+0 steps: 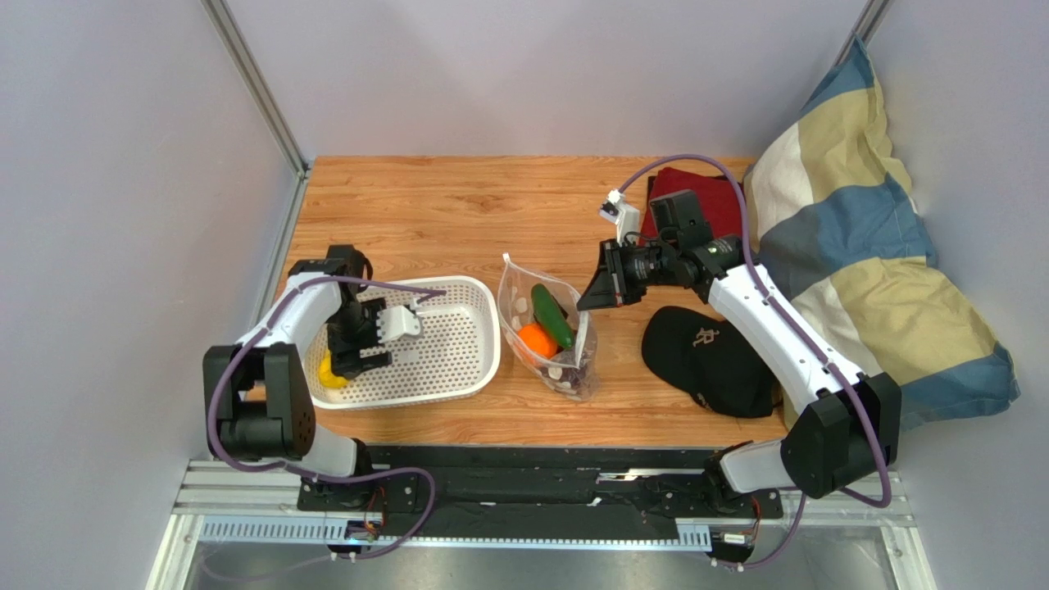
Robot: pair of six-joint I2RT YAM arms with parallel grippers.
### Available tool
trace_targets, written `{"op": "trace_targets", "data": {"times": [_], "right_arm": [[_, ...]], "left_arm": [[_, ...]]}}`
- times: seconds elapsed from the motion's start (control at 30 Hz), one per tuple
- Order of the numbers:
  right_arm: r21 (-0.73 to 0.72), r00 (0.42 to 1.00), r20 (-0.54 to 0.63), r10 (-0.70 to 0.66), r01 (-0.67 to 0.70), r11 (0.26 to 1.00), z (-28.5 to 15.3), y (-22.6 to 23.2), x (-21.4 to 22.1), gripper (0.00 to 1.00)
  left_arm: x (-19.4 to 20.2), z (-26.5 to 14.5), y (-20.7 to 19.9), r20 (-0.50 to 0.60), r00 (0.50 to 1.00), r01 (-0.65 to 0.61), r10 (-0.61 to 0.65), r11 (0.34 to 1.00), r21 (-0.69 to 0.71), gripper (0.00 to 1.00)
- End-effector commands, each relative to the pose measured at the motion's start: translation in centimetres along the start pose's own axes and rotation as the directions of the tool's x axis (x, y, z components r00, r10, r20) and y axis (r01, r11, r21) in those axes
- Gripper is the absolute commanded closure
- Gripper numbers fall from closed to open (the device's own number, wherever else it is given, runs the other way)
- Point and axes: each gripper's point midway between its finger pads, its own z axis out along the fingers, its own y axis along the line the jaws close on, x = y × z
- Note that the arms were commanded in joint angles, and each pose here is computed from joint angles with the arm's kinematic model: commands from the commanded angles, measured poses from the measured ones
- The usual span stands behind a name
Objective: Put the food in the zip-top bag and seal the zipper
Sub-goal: Pick up the fake fruit from the bin, then place the fake fruit in the zipper food storage bag.
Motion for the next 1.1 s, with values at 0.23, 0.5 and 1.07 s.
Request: {"op": "trace_targets", "data": {"times": [0.23, 0.5, 1.07], "right_arm": [[-0.010, 0.998, 0.038, -0.054, 0.054, 0.998, -0.7, 0.8, -1.4, 1.00], [0.001, 0.998, 0.023, -0.058, 0.058, 0.998, -0.5, 0.4, -1.4, 1.00], [-0.016, 0.996, 0.004, -0.090, 0.090, 0.996, -0.5, 0.7, -2.3, 1.00]], "left_arm": [[3.1, 2.4, 1.3, -0.200, 0.979, -0.025, 0.032, 0.999, 0.035, 0.29], [-5.3, -3.9, 1.9, 0.130, 0.992, -0.008, 0.004, 0.999, 0.033, 0.92], [-32.7, -24.2, -6.4, 0.808, 0.523, -0.307, 0.269, 0.945, -0.116, 1.00]]}}
